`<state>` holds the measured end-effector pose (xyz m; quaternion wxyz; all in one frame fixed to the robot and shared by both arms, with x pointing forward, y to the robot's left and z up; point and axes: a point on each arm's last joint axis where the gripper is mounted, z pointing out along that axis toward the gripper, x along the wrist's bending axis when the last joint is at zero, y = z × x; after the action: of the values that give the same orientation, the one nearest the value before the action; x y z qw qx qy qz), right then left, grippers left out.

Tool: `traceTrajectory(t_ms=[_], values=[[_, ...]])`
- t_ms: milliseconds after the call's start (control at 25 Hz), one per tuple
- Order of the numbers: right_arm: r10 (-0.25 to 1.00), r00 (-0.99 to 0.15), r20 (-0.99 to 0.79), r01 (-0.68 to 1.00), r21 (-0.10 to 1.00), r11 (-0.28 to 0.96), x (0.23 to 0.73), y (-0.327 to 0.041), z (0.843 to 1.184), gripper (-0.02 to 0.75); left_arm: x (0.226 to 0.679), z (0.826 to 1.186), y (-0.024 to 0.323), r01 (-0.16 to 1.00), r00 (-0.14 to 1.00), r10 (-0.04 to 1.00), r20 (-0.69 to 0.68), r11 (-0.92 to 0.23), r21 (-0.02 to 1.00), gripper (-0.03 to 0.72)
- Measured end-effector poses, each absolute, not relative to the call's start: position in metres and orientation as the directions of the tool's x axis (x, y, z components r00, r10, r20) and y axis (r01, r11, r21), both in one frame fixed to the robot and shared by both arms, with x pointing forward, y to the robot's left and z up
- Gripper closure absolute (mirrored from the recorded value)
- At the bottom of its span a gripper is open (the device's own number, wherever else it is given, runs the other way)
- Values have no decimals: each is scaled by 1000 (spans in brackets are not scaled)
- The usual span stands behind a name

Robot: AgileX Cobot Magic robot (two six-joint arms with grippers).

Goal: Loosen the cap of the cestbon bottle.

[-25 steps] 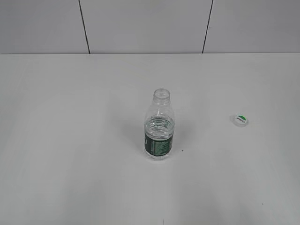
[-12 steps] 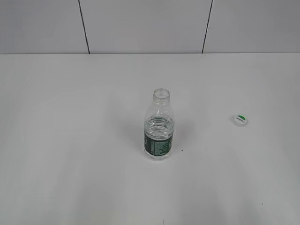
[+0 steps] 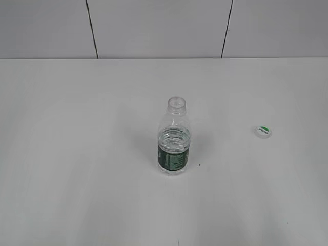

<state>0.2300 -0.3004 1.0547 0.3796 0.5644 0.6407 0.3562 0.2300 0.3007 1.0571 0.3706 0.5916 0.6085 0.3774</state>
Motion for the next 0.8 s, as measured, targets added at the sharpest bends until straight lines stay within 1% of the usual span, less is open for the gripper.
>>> traceTrajectory(t_ms=[800], values=[[994,-75,-85,453,885,110,230,-300,1055,295,230,1057,301,440,-25,1000,-5,15,898,391]])
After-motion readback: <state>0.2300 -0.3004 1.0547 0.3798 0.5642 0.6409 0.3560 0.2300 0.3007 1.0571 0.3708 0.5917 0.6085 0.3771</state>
